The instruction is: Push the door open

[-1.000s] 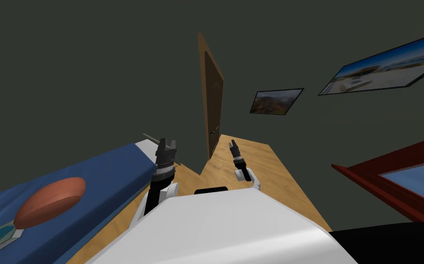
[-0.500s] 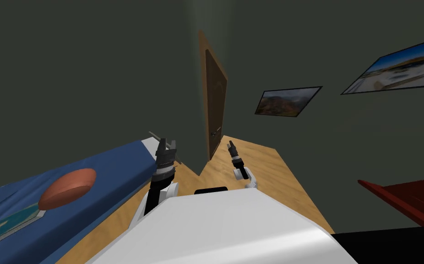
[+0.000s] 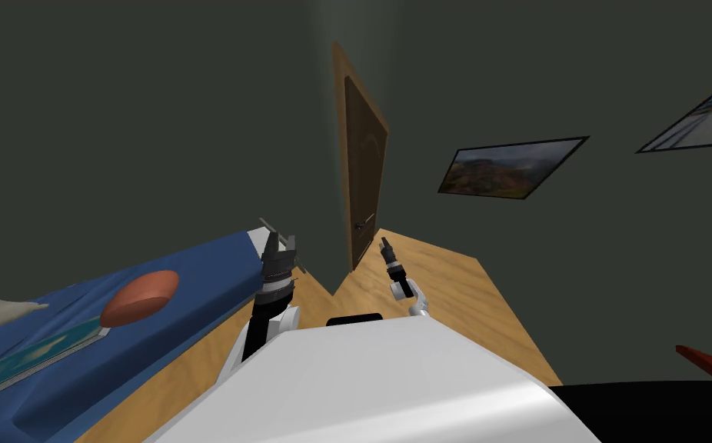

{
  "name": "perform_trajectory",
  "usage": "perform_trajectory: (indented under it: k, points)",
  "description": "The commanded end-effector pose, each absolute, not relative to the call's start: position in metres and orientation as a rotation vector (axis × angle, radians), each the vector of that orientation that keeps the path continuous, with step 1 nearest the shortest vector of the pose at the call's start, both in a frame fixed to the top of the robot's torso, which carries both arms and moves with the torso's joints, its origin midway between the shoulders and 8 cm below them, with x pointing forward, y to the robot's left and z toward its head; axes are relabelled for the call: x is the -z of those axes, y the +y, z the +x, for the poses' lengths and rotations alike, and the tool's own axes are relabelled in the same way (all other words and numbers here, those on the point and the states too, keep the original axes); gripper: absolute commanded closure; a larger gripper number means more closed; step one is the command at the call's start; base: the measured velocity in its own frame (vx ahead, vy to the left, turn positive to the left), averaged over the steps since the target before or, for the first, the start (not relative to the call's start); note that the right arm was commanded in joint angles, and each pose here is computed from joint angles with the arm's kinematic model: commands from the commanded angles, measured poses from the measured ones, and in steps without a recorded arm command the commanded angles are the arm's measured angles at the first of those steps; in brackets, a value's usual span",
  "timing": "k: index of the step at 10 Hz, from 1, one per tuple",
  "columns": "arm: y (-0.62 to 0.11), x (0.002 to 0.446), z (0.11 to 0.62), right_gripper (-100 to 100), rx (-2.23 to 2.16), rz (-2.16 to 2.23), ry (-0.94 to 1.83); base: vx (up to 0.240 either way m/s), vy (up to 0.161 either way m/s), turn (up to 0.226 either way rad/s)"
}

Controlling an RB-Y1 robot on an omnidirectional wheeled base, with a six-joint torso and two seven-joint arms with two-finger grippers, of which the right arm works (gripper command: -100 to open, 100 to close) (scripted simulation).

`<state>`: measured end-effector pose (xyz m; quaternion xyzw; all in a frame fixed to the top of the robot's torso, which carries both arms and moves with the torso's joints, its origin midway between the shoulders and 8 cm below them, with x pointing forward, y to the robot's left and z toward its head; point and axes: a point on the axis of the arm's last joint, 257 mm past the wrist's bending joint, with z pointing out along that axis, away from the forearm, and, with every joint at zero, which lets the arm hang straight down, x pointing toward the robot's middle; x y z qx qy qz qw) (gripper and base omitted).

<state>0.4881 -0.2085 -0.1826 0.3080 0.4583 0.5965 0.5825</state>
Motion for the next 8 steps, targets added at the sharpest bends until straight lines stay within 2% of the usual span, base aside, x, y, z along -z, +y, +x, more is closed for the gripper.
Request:
perform_trajectory:
  k: [1,8]
  points:
    - [-0.206,0.191,0.493,-100,-1.394,0.726,1.086,0.047,-0.09,0.094]
    - [-0.194,0.22,0.507,-100,-1.398,0.752,1.153,0.047,-0.099,0.12]
